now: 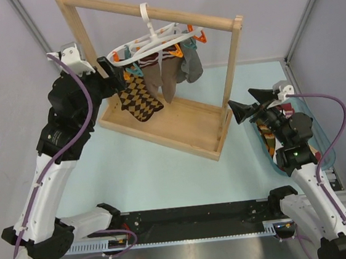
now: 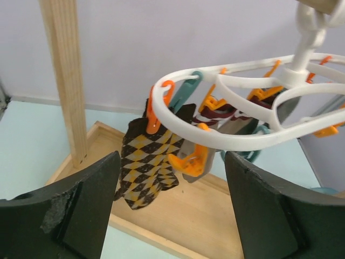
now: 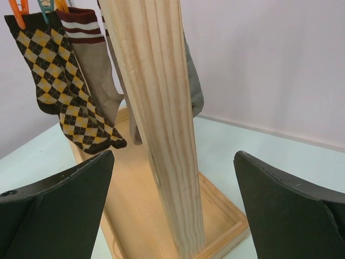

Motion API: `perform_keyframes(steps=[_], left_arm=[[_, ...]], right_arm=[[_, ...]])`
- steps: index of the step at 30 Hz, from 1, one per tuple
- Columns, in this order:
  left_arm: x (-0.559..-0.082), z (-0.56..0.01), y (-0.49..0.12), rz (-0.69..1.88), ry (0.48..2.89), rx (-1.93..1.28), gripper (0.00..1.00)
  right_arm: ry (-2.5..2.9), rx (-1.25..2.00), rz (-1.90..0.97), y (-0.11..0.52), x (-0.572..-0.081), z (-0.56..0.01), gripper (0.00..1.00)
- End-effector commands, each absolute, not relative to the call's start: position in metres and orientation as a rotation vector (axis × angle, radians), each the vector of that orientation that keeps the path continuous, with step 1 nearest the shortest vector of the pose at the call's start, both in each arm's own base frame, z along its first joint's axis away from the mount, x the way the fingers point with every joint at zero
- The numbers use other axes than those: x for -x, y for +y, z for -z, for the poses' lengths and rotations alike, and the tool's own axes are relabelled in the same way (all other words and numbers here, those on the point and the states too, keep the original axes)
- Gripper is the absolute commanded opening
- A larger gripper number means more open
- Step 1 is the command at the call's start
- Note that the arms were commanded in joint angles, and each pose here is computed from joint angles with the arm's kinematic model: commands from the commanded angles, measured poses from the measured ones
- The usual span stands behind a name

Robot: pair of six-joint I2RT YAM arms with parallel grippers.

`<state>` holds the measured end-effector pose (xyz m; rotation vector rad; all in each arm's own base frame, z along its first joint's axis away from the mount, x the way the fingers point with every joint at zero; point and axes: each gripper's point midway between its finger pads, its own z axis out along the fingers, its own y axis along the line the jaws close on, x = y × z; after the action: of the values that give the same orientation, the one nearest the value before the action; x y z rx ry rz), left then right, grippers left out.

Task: Clip the socks to the hanger
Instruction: Open the clamp at the hanger.

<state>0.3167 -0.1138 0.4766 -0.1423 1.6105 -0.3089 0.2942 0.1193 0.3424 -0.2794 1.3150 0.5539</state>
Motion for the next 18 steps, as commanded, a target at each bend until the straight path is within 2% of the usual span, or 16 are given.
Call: perform_keyframes(steps=[1,3,18], left_arm=[[-0.313,-0.483,-0.099,0.267,1.579,0.203,0.80],[-0.313,-0.481,-0.101,0.281,1.578,0.216,0.78],[-0.308,-0.474,-0.118,0.349,1.566,0.203,0.78]], right_arm=[[1.291,0.261,-0.550,0.116,-0.289,-0.349,1.00],[1.299,0.262,-0.549,0.116,-0.289,-0.347,1.00],[1.306,0.261,-0.552,0.115,-0.282,-0.340,1.00]])
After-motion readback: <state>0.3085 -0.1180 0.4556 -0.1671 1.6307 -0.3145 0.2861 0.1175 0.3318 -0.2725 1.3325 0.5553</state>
